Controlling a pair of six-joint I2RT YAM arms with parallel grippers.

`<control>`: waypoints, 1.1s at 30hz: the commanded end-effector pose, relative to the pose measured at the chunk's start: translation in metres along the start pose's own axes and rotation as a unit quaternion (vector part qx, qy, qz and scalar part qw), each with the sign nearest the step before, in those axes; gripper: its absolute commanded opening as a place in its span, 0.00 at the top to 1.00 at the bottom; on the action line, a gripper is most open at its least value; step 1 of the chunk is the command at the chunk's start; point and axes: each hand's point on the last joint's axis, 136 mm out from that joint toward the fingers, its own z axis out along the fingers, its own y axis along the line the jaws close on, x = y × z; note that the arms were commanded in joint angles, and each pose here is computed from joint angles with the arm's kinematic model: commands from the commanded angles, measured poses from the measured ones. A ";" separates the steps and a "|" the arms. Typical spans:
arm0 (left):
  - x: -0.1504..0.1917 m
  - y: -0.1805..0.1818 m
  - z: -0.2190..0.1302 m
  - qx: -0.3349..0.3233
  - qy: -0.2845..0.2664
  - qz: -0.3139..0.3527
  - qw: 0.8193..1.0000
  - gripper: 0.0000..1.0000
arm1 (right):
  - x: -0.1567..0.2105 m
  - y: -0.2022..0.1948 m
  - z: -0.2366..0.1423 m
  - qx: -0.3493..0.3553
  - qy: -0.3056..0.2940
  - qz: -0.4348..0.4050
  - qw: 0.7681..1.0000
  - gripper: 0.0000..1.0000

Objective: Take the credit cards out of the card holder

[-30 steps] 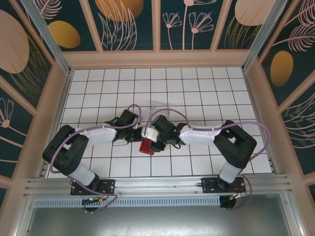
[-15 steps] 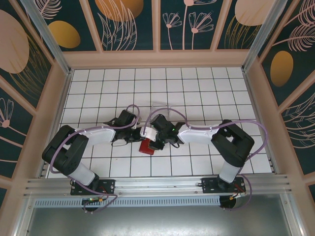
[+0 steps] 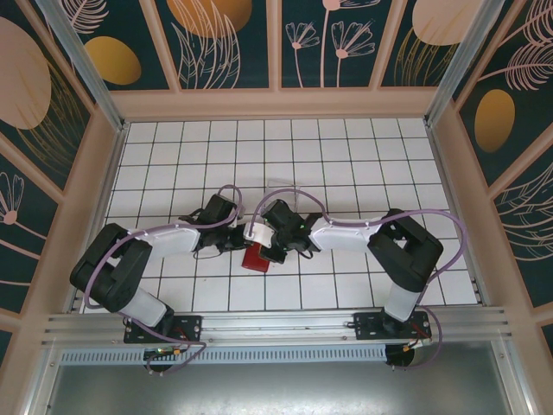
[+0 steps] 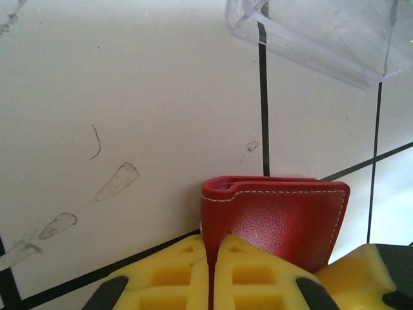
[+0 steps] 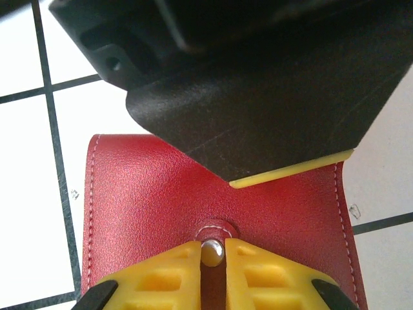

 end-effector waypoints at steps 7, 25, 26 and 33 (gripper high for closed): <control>0.030 0.023 0.006 -0.046 0.038 0.013 0.998 0.94 | -0.024 0.004 -0.002 0.004 -0.086 0.039 0.996 0.88; 0.037 0.038 0.007 -0.079 0.053 0.020 0.995 0.96 | -0.027 0.004 -0.038 0.055 -0.204 0.053 0.976 0.92; 0.038 0.038 0.007 -0.079 0.054 0.020 0.995 0.96 | -0.026 0.003 -0.040 0.057 -0.207 0.053 0.975 0.93; 0.037 0.041 0.006 -0.088 0.056 0.022 0.994 0.96 | -0.023 0.004 -0.047 0.067 -0.220 0.051 0.972 0.92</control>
